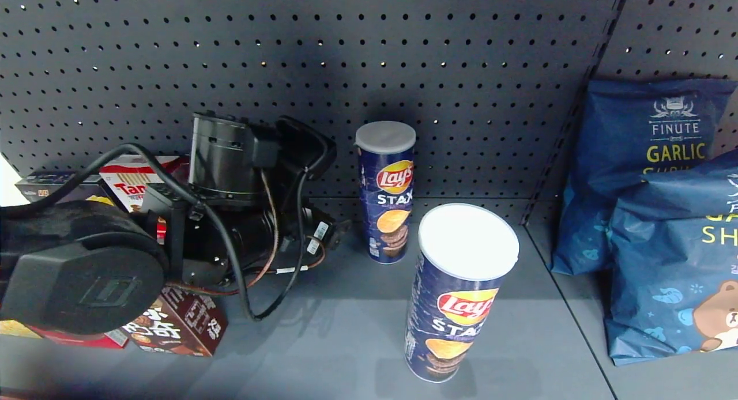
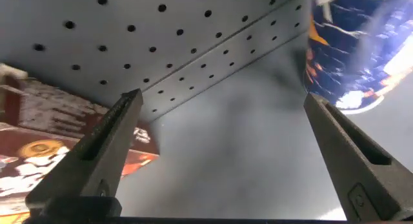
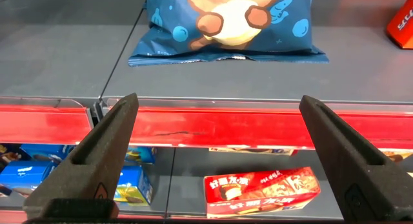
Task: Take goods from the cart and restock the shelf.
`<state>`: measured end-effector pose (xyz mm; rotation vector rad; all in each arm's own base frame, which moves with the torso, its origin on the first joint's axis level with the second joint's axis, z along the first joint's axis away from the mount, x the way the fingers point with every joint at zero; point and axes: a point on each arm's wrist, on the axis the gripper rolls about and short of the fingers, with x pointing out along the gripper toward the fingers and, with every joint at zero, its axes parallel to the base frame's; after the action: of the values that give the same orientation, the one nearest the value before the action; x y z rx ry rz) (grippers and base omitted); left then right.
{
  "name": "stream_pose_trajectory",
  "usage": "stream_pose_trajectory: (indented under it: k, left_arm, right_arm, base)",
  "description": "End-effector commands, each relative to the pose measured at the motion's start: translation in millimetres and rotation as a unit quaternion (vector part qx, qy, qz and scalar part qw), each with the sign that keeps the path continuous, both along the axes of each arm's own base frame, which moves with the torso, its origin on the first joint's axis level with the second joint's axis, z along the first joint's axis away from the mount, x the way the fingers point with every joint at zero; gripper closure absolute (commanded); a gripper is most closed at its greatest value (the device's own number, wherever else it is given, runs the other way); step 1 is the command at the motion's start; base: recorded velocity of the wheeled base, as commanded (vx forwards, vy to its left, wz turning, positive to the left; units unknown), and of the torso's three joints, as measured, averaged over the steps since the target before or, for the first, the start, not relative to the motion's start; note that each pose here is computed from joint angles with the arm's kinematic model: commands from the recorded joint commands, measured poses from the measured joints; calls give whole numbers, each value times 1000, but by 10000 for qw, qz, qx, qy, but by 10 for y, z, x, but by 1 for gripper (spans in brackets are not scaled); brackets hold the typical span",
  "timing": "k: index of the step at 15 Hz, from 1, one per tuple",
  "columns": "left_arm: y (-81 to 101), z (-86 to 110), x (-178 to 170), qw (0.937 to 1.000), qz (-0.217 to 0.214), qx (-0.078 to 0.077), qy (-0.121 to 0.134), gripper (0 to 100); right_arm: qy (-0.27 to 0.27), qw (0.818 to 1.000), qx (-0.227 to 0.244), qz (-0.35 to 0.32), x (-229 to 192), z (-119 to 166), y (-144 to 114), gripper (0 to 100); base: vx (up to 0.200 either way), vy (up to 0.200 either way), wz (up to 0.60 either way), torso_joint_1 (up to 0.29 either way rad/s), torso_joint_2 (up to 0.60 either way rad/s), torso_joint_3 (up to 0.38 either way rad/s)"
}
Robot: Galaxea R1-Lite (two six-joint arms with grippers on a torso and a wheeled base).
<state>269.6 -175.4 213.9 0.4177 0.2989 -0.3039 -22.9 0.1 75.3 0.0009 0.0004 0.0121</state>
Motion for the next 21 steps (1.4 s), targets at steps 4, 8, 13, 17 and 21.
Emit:
stream_pose_trajectory:
  k: [4,8,13,17,21]
  left_arm:
    - [-129,-80,201,10000,54,14,48,0]
    - [-130,-124,241,9999,87,37,94,0]
    - [-222,-118,230,9999,-10,-76,81,0]
    - [-288,-124,229,9999,-94,-82,77,0]
    - [-313,-156,252,9999,-108,-62,110,0]
  right_arm:
    - [6,10000,3,1,1,0,0,0]
    - [5,10000,-4,1,1,0,0,0]
    - [5,10000,-4,1,1,0,0,0]
    - [5,10000,-4,1,1,0,0,0]
    - [6,10000,3,1,1,0,0,0]
  base:
    - [0,0,0,0,0,0]
    - [0,0,0,0,0,0]
    - [0,0,0,0,0,0]
    - [0,0,0,0,0,0]
    - [0,0,0,0,0,0]
